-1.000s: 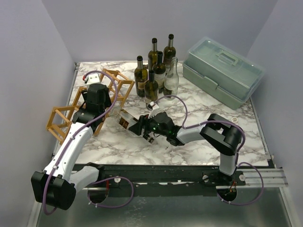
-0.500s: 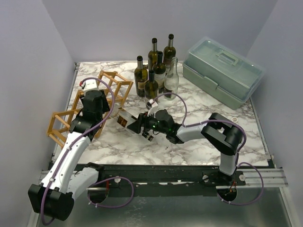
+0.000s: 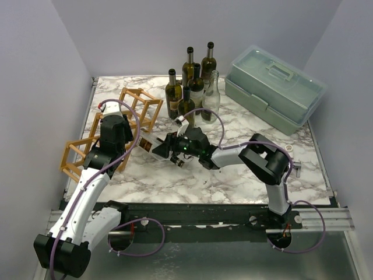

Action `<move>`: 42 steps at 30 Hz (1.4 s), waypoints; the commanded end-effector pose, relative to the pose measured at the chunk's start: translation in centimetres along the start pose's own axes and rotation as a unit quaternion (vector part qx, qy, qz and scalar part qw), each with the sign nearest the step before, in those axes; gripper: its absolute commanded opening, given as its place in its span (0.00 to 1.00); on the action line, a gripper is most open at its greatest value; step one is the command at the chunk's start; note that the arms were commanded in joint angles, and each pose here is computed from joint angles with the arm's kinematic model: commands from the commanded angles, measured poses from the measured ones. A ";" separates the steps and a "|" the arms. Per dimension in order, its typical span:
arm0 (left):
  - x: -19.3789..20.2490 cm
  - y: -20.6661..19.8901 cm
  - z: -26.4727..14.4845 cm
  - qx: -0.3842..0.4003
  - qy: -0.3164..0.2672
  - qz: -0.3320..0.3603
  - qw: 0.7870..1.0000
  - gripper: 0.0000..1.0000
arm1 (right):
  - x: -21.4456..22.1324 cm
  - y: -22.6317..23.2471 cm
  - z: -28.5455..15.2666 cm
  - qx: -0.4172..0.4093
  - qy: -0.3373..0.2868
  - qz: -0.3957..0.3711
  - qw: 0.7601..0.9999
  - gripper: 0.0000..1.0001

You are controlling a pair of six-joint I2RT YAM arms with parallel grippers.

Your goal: Put the wine bottle on the wine rack

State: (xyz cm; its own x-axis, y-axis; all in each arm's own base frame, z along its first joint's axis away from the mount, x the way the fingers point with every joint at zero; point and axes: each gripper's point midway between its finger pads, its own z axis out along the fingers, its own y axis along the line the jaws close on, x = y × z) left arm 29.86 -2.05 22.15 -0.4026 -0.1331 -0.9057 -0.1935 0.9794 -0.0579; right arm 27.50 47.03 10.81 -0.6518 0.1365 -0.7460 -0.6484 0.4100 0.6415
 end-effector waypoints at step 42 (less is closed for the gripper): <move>0.4 -1.3 0.0 0.039 0.001 0.016 0.999 0.00 | -5.9 1.0 5.7 -0.029 -0.074 -0.102 0.992 1.00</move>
State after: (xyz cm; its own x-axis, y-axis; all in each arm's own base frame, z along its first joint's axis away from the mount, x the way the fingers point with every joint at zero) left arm 29.75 -2.42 22.13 -0.4055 -0.1040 -0.9082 -0.1537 0.9871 -0.0444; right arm 33.18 52.23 10.30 -0.5526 0.1326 -0.8229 -0.7253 0.4098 0.5531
